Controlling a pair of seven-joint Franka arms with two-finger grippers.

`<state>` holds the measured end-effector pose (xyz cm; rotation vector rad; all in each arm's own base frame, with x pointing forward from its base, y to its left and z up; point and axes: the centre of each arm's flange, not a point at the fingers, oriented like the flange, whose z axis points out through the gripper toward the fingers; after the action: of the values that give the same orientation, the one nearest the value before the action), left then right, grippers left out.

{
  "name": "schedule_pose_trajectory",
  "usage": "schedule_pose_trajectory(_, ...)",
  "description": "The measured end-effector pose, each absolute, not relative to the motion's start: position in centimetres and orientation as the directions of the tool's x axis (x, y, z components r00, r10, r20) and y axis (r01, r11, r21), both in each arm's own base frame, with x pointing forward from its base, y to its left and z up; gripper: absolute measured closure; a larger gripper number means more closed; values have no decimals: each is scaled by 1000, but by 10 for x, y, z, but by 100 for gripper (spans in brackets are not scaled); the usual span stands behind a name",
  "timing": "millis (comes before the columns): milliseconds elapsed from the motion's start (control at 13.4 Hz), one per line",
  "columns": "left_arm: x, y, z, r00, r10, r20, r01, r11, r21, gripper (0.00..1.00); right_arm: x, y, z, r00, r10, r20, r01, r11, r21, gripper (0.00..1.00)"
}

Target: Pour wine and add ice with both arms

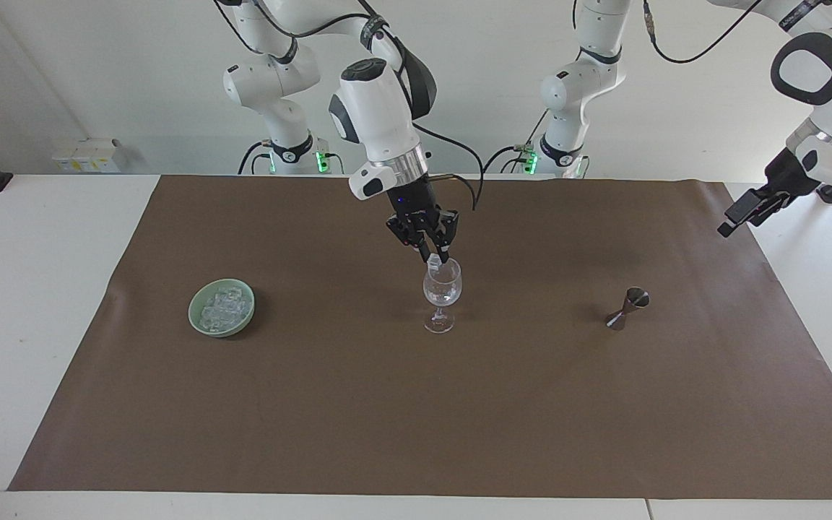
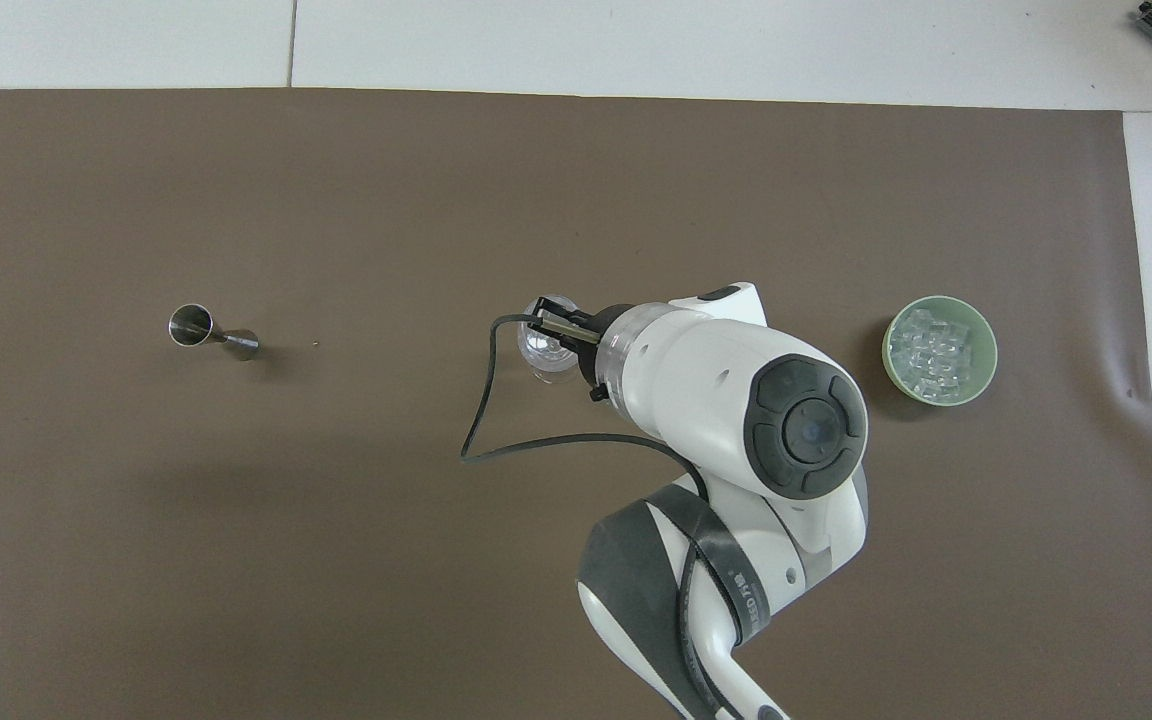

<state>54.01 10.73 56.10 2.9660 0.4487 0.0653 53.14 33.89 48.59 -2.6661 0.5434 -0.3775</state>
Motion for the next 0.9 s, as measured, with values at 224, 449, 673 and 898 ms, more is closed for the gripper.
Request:
schedule_pose_trajectory(224, 543, 67, 591, 977, 212, 35, 206, -969, 134, 0, 532, 339, 486, 888, -423, 182, -316, -847, -427, 34)
schedule_pose_trajectory(449, 543, 33, 614, 992, 122, 43, 117, -989, 95, 0, 535, 333, 489, 883, -432, 185, -323, -843, -430, 0)
schedule_pose_trajectory(673, 538, 9, 632, 999, 31, 32, 28, -996, 79, 0, 547, 283, 504, 866, -476, 156, -391, -837, -382, 0)
schedule_pose_trajectory(898, 532, -8, 643, 998, -45, 32, -47, -998, 50, 0, 539, 205, 533, 895, -432, 113, -401, -889, -219, 0)
